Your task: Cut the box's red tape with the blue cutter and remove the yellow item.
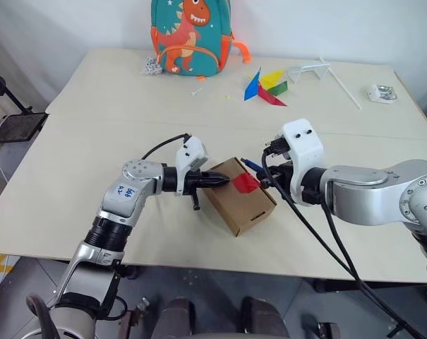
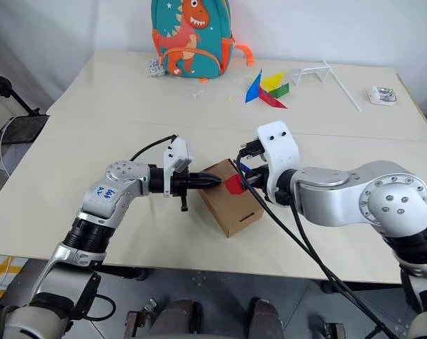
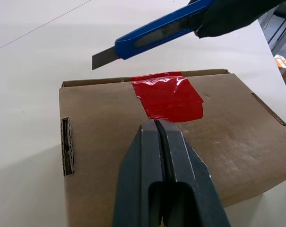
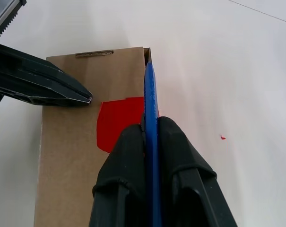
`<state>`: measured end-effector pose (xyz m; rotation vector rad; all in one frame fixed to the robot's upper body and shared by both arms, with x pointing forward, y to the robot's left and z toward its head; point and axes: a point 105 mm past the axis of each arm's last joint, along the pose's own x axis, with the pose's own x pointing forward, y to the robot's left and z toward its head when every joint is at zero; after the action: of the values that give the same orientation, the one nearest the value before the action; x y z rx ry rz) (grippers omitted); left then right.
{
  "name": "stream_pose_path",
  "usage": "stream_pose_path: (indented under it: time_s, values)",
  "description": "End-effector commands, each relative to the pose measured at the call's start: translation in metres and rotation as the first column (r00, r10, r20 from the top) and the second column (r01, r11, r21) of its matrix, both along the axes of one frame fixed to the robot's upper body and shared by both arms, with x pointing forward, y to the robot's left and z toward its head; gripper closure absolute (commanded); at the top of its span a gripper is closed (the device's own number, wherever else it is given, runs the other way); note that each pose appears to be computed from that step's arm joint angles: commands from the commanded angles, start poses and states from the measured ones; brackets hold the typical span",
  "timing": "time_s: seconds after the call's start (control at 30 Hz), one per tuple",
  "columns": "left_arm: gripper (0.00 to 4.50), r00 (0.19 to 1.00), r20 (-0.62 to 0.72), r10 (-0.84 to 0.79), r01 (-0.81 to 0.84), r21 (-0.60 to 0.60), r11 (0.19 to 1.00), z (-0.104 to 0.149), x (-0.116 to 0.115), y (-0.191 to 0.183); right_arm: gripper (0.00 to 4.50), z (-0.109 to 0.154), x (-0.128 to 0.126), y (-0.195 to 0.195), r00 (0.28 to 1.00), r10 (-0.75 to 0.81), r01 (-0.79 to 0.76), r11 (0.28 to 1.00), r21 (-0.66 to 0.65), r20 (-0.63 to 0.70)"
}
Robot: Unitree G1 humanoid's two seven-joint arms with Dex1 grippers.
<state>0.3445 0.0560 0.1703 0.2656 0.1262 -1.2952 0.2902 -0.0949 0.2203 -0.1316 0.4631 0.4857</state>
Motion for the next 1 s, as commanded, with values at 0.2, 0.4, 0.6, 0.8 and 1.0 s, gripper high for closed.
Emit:
stream_pose_path:
  time_s: [0.2, 0.4, 0.6, 0.8, 1.0]
  values:
    - [4.5, 0.999, -0.039, 0.007, -0.005, 0.056, 0.998, -0.017, -0.004, 0.003, 4.37, 0.002, 0.0, 0.006, 0.999, 0.032, -0.032, 0.999, 0.004, 0.015]
    - [4.5, 0.999, -0.038, 0.012, -0.009, 0.059, 0.998, -0.017, -0.004, 0.004, 4.37, -0.004, 0.0, 0.004, 1.0, 0.03, -0.03, 1.0, -0.004, -0.001]
    - [4.5, 0.999, -0.04, 0.015, -0.013, 0.063, 0.998, -0.017, -0.005, 0.005, 4.37, -0.004, 0.002, 0.002, 1.0, 0.021, -0.021, 1.0, -0.002, -0.002]
    - [4.5, 0.999, -0.039, 0.016, -0.013, 0.066, 0.998, -0.017, -0.005, 0.005, 4.37, -0.01, 0.0, 0.001, 0.999, 0.031, -0.031, 1.0, -0.005, -0.03]
    - [4.5, 0.999, -0.04, 0.021, -0.019, 0.067, 0.998, -0.016, -0.004, 0.005, 4.37, -0.016, -0.003, 0.0, 0.998, 0.031, -0.032, 0.999, -0.01, -0.062]
